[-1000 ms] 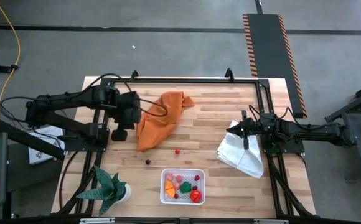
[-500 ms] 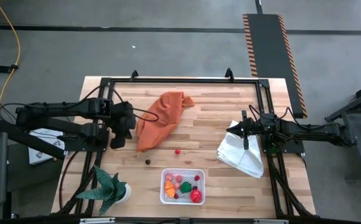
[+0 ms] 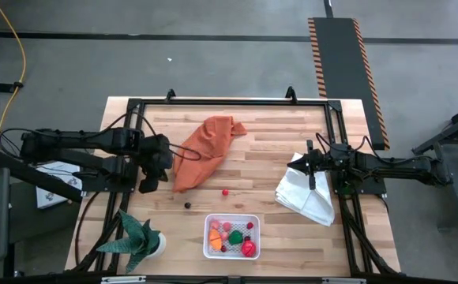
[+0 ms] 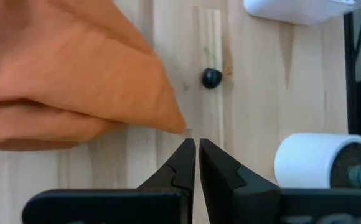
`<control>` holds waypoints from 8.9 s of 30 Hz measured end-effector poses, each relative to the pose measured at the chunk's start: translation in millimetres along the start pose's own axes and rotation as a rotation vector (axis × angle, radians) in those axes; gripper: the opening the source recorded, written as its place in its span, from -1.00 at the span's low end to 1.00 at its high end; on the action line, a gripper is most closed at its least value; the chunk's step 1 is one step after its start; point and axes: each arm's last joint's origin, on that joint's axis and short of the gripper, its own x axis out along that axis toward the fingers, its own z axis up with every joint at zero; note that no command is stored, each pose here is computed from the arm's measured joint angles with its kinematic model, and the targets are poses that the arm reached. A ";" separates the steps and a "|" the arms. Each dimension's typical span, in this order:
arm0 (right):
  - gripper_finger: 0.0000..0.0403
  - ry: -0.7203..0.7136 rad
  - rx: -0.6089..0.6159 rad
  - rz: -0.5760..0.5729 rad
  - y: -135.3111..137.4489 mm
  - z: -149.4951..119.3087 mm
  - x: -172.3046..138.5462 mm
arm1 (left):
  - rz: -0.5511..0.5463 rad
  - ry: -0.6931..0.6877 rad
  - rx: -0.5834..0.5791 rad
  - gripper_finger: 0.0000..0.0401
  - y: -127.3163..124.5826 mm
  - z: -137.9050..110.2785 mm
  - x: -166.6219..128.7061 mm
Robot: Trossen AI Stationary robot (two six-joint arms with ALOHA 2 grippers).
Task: Pick and placing Produce into tupperware
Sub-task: Put the black cherry into the white bin
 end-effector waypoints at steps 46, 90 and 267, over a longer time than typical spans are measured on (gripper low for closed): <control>-1.00 0.000 0.000 0.000 0.0 0.0 0.0 | 0.021 -0.199 -0.022 -0.62 -32.8 -18.8 70.8; -1.00 0.000 0.000 0.000 0.0 0.1 0.0 | 0.035 -0.164 0.135 -0.17 -41.2 -20.1 140.1; -1.00 0.000 0.000 0.000 0.0 0.0 0.0 | 0.124 -0.145 0.470 -0.43 -145.2 156.3 -24.0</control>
